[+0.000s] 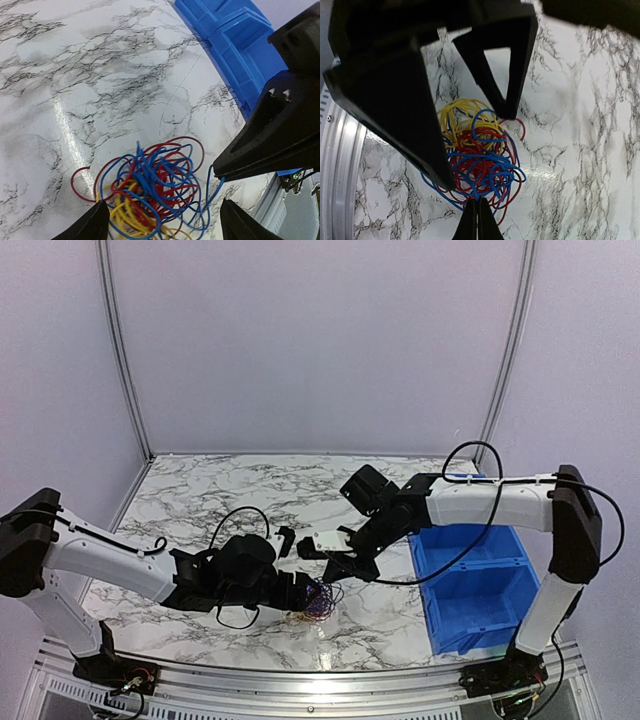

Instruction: Untangle the cables

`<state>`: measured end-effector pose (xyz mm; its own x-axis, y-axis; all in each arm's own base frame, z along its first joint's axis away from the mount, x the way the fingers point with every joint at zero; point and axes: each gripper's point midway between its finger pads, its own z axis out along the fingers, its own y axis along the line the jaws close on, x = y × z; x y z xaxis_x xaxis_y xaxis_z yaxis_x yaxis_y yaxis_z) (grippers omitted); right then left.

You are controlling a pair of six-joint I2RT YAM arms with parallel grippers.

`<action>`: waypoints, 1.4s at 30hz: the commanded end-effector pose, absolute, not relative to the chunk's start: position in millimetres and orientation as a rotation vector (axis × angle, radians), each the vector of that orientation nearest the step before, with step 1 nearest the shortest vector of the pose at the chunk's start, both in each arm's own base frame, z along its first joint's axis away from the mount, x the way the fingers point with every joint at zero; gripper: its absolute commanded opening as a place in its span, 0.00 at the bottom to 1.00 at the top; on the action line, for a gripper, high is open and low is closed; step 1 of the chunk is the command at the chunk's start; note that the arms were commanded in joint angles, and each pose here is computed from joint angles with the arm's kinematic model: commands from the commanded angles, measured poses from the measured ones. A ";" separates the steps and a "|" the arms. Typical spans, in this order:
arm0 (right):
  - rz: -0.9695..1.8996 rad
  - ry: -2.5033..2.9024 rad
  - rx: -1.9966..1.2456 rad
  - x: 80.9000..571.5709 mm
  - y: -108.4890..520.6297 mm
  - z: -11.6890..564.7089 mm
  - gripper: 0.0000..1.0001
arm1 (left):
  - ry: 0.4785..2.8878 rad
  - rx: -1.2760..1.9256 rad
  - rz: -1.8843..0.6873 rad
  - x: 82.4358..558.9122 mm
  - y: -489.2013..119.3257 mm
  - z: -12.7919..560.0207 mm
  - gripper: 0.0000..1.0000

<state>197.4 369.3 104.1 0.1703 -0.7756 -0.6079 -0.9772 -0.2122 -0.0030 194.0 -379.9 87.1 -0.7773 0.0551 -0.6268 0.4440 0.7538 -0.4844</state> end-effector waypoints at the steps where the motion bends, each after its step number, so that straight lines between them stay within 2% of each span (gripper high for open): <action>1: 0.822 1.563 -1.976 188.1 387.5 171.0 0.00 | 2.269 0.413 -0.949 197.4 -399.1 101.6 0.78; 6: 0.873 1.509 -1.965 184.3 390.5 219.3 0.00 | 2.263 0.468 -0.960 196.4 -408.4 95.1 0.51; 8: 0.895 1.460 -1.930 184.2 391.1 247.4 0.00 | 2.266 0.492 -0.960 195.2 -412.2 91.3 0.44; 17: 0.985 1.268 -1.804 185.8 386.2 355.1 0.00 | 2.303 0.512 -0.890 199.5 -413.2 60.6 0.21; 26: 0.939 1.004 -1.592 197.4 344.6 491.0 0.00 | 2.365 0.486 -0.853 196.0 -403.8 34.0 0.12; 30: 0.926 0.929 -1.533 192.8 321.1 529.9 0.00 | 2.392 0.474 -0.842 193.3 -398.6 24.9 0.09; 39: 0.856 0.986 -1.458 199.0 301.7 532.9 0.00 | 2.402 0.473 -0.838 189.1 -390.8 22.4 0.06; 42: 0.856 1.067 -1.440 211.4 305.1 504.7 0.00 | 2.304 0.510 -0.861 189.1 -389.7 55.4 0.15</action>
<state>192.3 301.3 530.4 0.4059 -0.1100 -0.9073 -0.9139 -0.0448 -0.4035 194.5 -401.0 38.2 -0.7721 0.1128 -0.6255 0.4956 0.7228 -0.4815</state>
